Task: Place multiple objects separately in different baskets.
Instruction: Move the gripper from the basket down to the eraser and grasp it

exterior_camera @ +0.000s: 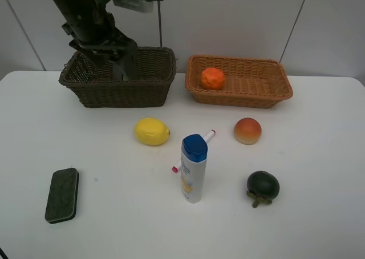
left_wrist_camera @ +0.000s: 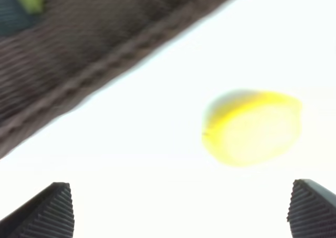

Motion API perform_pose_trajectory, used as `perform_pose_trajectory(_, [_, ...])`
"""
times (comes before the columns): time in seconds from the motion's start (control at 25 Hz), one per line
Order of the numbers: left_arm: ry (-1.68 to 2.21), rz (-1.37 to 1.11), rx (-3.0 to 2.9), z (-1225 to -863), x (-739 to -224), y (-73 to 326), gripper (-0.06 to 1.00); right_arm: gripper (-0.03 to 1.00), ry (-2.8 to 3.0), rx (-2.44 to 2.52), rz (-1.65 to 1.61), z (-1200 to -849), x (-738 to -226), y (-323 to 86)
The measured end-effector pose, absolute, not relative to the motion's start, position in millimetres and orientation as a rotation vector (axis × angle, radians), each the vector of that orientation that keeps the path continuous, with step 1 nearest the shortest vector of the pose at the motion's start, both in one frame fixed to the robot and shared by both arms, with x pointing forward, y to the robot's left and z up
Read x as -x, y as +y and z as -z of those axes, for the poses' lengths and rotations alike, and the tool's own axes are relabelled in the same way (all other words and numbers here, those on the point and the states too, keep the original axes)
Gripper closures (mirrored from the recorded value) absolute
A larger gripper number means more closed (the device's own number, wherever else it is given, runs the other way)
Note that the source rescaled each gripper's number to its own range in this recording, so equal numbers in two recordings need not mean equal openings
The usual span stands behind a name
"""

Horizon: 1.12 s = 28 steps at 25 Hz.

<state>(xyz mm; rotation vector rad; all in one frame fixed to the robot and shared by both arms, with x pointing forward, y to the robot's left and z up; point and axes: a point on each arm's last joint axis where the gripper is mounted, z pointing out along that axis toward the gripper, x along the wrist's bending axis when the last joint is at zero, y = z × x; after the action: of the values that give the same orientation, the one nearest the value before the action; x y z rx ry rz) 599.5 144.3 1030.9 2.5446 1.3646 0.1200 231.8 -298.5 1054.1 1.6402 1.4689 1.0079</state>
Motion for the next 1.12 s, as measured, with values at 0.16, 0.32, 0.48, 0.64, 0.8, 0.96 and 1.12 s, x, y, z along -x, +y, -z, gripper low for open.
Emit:
perform_pose_trajectory(0.16, [1.192, -0.078, -2.66, -1021, -585, 109, -0.06, -0.03, 1.469, -1.64, -1.008, -1054, -232, -299])
perform_pose_trajectory(0.32, [1.217, 0.04, -2.754, -1007, -573, 98, -0.06, -0.03, 1.469, -1.64, -1.008, -1054, -232, -299])
perform_pose_trajectory(0.48, [1.396, 0.15, -2.775, -1005, -563, 103, -0.06, -0.03, 1.469, -1.64, -1.008, -1054, -232, -299])
perform_pose_trajectory(0.64, [1.634, 0.203, -2.71, -996, -548, 112, -0.06, -0.03, 1.469, -1.64, -1.008, -1054, -232, -299])
perform_pose_trajectory(0.8, [1.928, 0.291, -2.682, -971, -514, 133, -0.06, -0.03, 1.469, -1.64, -1.008, -1054, -232, -299])
perform_pose_trajectory(0.96, [2.148, 0.358, -2.68, -947, -483, 152, -0.06, -0.03, 1.469, -1.64, -1.008, -1054, -232, -299])
perform_pose_trajectory(1.12, [2.232, 0.41, -2.715, -932, -466, 162, -0.06, -0.03, 1.469, -1.64, -1.008, -1054, -232, -299])
